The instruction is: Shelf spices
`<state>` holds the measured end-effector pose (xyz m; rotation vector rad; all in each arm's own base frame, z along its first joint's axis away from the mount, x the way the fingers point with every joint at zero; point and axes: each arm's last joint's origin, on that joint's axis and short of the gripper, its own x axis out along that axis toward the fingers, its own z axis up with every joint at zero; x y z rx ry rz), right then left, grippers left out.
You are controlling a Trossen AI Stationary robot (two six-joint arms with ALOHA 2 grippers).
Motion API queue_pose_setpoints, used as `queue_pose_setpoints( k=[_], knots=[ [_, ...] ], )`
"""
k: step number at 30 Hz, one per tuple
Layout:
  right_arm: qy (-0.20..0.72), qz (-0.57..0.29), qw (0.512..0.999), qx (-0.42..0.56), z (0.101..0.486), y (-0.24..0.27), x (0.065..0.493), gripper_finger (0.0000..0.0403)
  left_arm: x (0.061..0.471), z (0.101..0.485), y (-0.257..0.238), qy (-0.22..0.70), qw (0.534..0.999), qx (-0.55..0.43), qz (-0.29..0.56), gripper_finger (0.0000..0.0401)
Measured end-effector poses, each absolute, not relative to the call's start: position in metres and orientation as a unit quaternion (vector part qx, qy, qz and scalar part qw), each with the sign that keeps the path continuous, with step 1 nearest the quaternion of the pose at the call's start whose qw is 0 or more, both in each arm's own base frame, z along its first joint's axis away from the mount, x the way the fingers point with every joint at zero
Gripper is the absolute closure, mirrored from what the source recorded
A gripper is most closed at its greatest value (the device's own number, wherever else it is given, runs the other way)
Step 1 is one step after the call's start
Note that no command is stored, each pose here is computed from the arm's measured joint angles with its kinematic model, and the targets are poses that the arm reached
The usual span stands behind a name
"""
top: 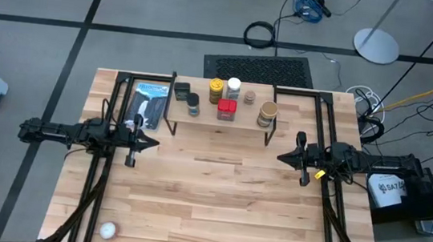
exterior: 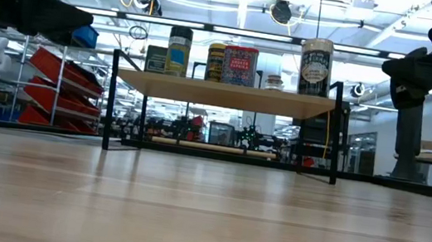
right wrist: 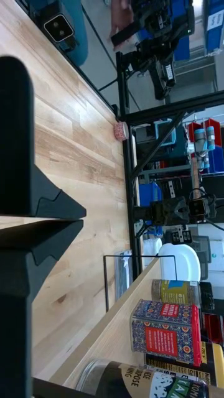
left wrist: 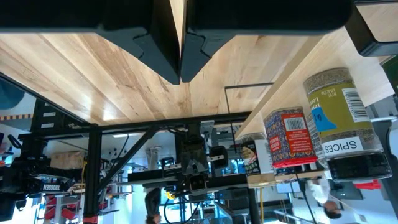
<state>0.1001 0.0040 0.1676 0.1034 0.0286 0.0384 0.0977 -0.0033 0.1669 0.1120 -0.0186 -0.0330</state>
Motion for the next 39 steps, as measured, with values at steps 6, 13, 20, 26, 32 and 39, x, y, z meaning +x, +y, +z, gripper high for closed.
queue_pose_setpoints(
  k=[6, 13, 20, 26, 32, 39],
  knots=[
    [0.014, 0.019, 0.998, 0.052, 0.1677, 0.0039, 0.1, 0.0403, 0.0976, 0.167, -0.0033, -0.01, 0.998, 0.056, -0.016, 0.0379],
    [0.014, 0.019, 0.999, 0.043, 0.1676, 0.0039, 0.1001, 0.0403, 0.0976, 0.1669, -0.0033, -0.01, 0.998, 0.056, -0.016, 0.0379],
    [0.014, 0.019, 0.999, 0.043, 0.1677, 0.004, 0.1001, 0.0403, 0.0976, 0.167, -0.0033, -0.01, 0.998, 0.056, -0.016, 0.0379],
    [0.014, 0.019, 0.999, 0.043, 0.1676, 0.004, 0.1001, 0.0403, 0.0977, 0.1669, -0.0033, -0.01, 0.998, 0.056, -0.016, 0.0379],
    [0.014, 0.019, 0.999, 0.042, 0.1676, 0.004, 0.1001, 0.0403, 0.0977, 0.167, -0.0033, -0.01, 0.998, 0.056, -0.016, 0.0379],
    [0.013, 0.019, 0.999, 0.046, 0.1678, 0.0039, 0.1001, 0.0403, 0.0976, 0.167, -0.0033, -0.01, 0.998, 0.056, -0.016, 0.0379]
  ],
)
